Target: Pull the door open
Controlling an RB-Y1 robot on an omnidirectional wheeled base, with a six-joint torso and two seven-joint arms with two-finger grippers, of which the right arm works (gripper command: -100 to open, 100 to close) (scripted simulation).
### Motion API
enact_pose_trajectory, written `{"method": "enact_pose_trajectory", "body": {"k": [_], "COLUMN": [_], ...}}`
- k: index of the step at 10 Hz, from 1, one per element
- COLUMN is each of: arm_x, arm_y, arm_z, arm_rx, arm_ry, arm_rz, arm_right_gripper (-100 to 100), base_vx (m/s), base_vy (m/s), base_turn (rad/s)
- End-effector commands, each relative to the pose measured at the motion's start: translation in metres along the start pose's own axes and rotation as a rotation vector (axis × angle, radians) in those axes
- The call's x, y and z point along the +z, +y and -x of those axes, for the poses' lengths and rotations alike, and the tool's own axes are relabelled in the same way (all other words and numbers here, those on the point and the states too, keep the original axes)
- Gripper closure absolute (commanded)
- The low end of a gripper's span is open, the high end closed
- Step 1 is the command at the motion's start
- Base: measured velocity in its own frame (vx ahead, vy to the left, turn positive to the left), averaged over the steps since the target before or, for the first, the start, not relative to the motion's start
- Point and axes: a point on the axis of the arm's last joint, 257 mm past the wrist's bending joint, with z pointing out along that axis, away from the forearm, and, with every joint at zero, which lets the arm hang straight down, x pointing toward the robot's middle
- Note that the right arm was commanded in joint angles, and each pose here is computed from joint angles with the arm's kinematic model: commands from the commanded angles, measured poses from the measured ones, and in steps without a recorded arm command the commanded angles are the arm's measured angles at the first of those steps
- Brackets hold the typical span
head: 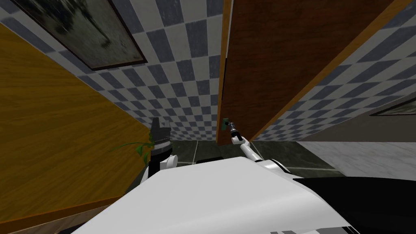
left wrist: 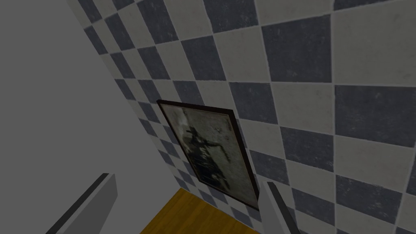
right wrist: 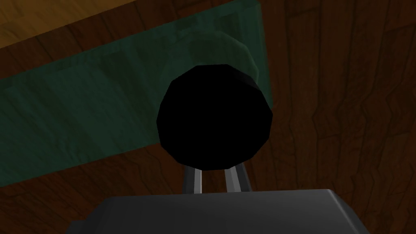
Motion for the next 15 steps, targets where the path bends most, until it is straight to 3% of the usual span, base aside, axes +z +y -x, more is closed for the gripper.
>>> {"method": "enact_pose_trajectory", "body": {"k": [1, 4, 5, 6, 10, 15], "arm_x": [0.0039, 0.0033, 0.0033, -0.0039, -0.0054, -0.0084], "arm_y": [0.005, 0.006, 0.006, -0.003, -0.006, -0.01], "arm_z": [-0.012, -0.005, -0.005, 0.005, -0.002, -0.014], "arm_rx": [0.066, 0.202, 0.206, 0.255, 0.431, 0.732], "arm_ry": [0.015, -0.009, -0.009, -0.04, -0.061, -0.094], "arm_rz": [0.018, 0.021, 0.021, 0.003, 0.016, 0.037], "arm_right_gripper": [100, 100, 100, -100, -100, -100], "base_vx": [-0.054, -0.043, -0.04, -0.05, -0.099, -0.101], "base_vy": [-0.039, -0.02, -0.028, -0.044, -0.019, -0.055], "base_turn": [0.067, 0.074, 0.067, 0.047, 0.079, 0.091]}}
